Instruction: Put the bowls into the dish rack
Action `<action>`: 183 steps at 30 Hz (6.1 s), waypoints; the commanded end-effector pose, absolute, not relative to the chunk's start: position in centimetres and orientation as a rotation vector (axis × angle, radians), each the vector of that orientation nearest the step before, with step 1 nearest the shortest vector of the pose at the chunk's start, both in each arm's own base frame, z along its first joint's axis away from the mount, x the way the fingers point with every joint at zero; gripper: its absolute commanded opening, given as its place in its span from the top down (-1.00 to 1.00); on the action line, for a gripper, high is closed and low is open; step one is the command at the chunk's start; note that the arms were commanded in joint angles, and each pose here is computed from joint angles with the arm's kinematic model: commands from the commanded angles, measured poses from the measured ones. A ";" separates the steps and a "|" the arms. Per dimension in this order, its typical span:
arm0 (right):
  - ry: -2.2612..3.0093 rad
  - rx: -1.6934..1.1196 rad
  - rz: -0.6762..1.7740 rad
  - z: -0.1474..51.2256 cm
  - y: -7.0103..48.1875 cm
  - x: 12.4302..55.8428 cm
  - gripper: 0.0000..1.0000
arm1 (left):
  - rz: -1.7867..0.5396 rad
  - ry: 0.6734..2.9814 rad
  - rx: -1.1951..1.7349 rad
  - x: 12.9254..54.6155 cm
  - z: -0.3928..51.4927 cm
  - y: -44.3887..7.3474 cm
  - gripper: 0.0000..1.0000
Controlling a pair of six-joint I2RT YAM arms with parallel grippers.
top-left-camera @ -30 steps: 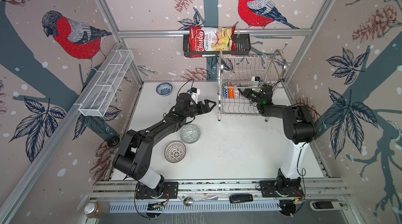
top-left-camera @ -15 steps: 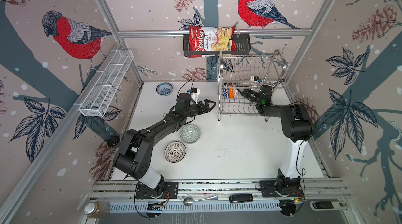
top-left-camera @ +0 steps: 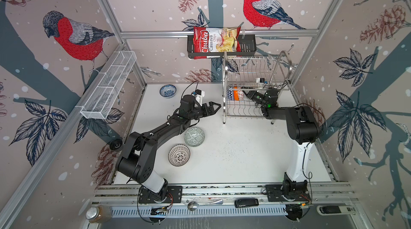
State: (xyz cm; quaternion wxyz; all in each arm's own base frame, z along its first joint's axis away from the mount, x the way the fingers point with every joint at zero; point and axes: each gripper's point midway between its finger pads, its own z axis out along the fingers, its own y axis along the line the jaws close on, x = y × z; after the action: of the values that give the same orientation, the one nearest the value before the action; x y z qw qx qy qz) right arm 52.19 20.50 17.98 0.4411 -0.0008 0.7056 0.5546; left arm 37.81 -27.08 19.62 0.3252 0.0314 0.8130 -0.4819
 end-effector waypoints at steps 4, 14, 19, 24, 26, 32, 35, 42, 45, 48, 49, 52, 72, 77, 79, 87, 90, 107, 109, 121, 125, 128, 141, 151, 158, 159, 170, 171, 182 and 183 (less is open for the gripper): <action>1.710 -0.049 1.421 18.9 21.2 51.8 0.98 | -1.265 2.088 0.116 38.1 20.6 -27.2 -0.95; 1.737 -0.028 1.434 17.6 21.3 52.0 0.98 | -1.269 2.089 0.117 38.1 20.6 -27.2 -0.95; 1.759 -0.017 1.429 16.9 21.3 52.3 0.97 | -1.271 2.087 0.118 38.0 20.7 -27.2 -0.95; 1.773 0.003 1.430 16.3 21.2 52.5 0.94 | -1.273 2.087 0.119 38.0 20.7 -27.3 -0.95; 1.775 0.004 1.432 16.2 21.2 52.4 0.94 | -1.274 2.086 0.118 38.0 20.7 -27.3 -0.95; 1.721 0.022 1.477 17.0 20.6 52.0 0.94 | -1.276 2.083 0.121 37.9 20.9 -27.3 -0.95; 1.677 0.034 1.509 17.7 20.0 51.8 0.95 | -1.277 2.084 0.121 38.0 20.8 -27.3 -0.95; 1.629 0.015 1.567 18.4 19.9 51.3 0.95 | -1.276 2.086 0.121 38.0 20.8 -27.3 -0.95; 1.620 0.004 1.578 18.6 20.0 51.2 0.95 | -1.275 2.089 0.119 38.0 20.7 -27.3 -0.95; 1.629 0.009 1.581 18.3 20.1 51.4 0.95 | -1.275 2.090 0.120 38.0 20.7 -27.3 -0.95; 1.642 0.015 1.579 18.0 20.1 51.5 0.95 | -1.274 2.088 0.120 38.0 20.7 -27.3 -0.95; 1.677 0.033 1.570 17.1 20.2 51.9 0.95 | -1.276 2.088 0.120 38.0 20.7 -27.3 -0.95; 1.823 0.140 1.546 13.0 20.2 53.1 0.97 | -1.276 2.085 0.122 37.9 20.9 -27.3 -0.95; 1.841 0.161 1.511 12.7 19.8 53.3 0.97 | -1.275 2.083 0.124 37.9 20.9 -27.3 -0.95; 1.850 0.166 1.500 12.4 19.6 53.4 0.96 | -1.276 2.084 0.122 37.9 20.9 -27.3 -0.95; 1.900 0.159 1.431 11.7 19.5 53.8 0.94 | -1.276 2.086 0.122 38.0 20.8 -27.3 -0.95; 1.916 0.154 1.407 11.4 19.4 53.9 0.93 | -1.274 2.086 0.122 38.0 20.8 -27.3 -0.95; 1.979 0.085 1.282 11.2 19.9 53.6 0.84 | -1.272 2.083 0.123 37.9 20.9 -27.2 -0.95; 1.982 0.082 1.279 11.2 19.9 53.5 0.83 | -1.272 2.082 0.123 37.9 20.9 -27.2 -0.95; 1.983 0.073 1.262 11.2 19.8 53.4 0.76 | -1.273 2.083 0.121 37.9 20.9 -27.2 -0.95; 1.977 0.074 1.257 11.4 19.5 53.4 0.72 | -1.273 2.082 0.121 37.9 21.0 -27.2 -0.95; 1.970 0.070 1.265 11.5 19.6 53.4 0.69 | -1.270 2.081 0.122 38.0 21.0 -27.2 -0.95; 1.951 0.063 1.261 12.3 19.3 53.1 0.64 | -1.276 2.085 0.121 37.9 20.8 -27.3 -0.95; 1.933 0.057 1.252 12.9 19.1 52.8 0.55 | -1.276 2.086 0.121 37.9 20.8 -27.3 -0.95; 1.924 0.054 1.253 13.0 19.0 52.6 0.49 | -1.271 2.084 0.123 37.9 20.9 -27.2 -0.95; 1.924 0.053 1.253 13.1 19.0 52.5 0.47 | -1.272 2.084 0.123 37.9 20.9 -27.2 -0.95; 1.912 0.053 1.242 13.5 18.8 52.4 0.36 | -1.274 2.083 0.125 37.9 21.0 -27.3 -0.95; 1.911 0.054 1.240 13.5 18.8 52.4 0.36 | -1.274 2.082 0.124 37.9 21.0 -27.3 -0.95; 1.896 0.055 1.224 14.1 18.5 52.0 0.24 | -1.272 2.081 0.126 37.9 21.0 -27.2 -0.95; 1.897 0.056 1.222 14.0 18.5 52.0 0.24 | -1.274 2.083 0.125 37.9 20.9 -27.2 -0.95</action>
State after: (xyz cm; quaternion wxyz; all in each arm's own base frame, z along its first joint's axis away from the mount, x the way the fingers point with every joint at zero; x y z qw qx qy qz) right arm 52.05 18.66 13.67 0.4227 0.0214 0.7604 0.4925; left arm 37.77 -27.11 19.83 0.3259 0.0328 0.8118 -0.4835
